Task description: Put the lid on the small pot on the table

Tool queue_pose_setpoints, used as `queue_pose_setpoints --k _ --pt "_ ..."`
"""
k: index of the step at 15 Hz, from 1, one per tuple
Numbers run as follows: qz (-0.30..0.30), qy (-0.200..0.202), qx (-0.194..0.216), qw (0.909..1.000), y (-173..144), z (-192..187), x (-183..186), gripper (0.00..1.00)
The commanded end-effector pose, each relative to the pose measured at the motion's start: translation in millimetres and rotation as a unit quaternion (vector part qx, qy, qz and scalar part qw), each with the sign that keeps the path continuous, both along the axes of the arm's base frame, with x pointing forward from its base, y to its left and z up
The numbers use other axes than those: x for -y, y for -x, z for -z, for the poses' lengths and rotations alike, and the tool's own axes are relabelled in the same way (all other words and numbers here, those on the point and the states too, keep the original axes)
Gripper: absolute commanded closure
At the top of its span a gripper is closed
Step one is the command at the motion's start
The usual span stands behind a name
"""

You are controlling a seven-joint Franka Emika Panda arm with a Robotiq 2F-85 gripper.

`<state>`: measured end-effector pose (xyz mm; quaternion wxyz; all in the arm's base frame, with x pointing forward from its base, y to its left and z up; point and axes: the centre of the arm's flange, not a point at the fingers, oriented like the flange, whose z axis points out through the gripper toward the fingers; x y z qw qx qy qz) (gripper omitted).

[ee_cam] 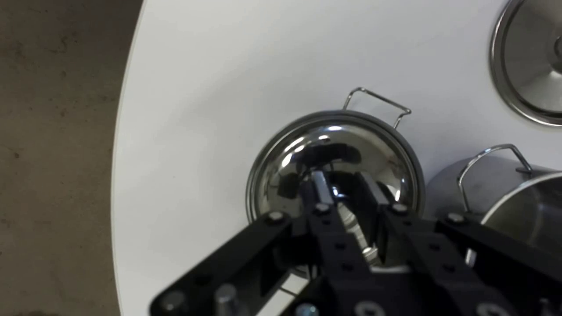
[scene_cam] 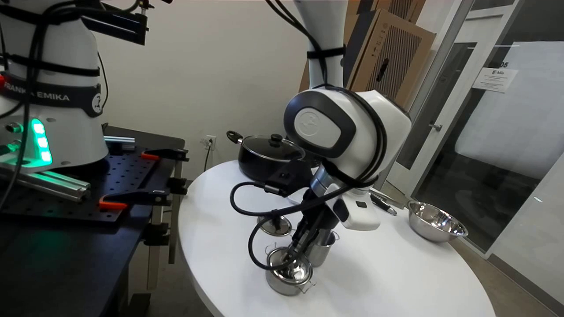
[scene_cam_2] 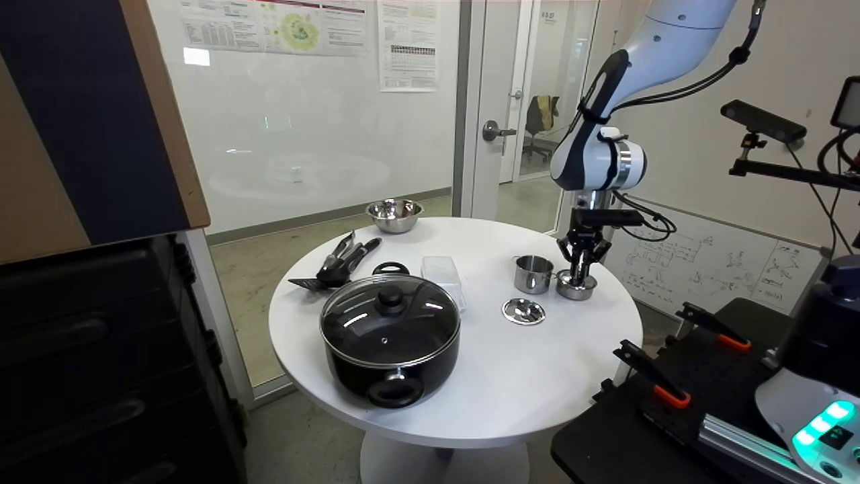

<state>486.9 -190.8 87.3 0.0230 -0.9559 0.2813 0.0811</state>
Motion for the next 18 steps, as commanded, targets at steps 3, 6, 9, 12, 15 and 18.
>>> queue_pose_setpoints --k 3,6,9,12,15,18 --pt "-0.026 -0.022 0.016 0.9993 10 -21 -8 0.95" --pt "-0.064 -0.031 0.029 0.9971 23 -45 -17 0.95" --pt "-0.115 -0.035 0.031 0.9922 46 -62 -29 0.95" --pt "-0.166 -0.034 0.01 0.9854 71 -58 -48 0.95" --pt "-0.208 -0.03 -0.019 0.9774 97 -41 -66 0.95" --pt "-0.23 -0.027 -0.041 0.9719 103 -16 -84 0.95"
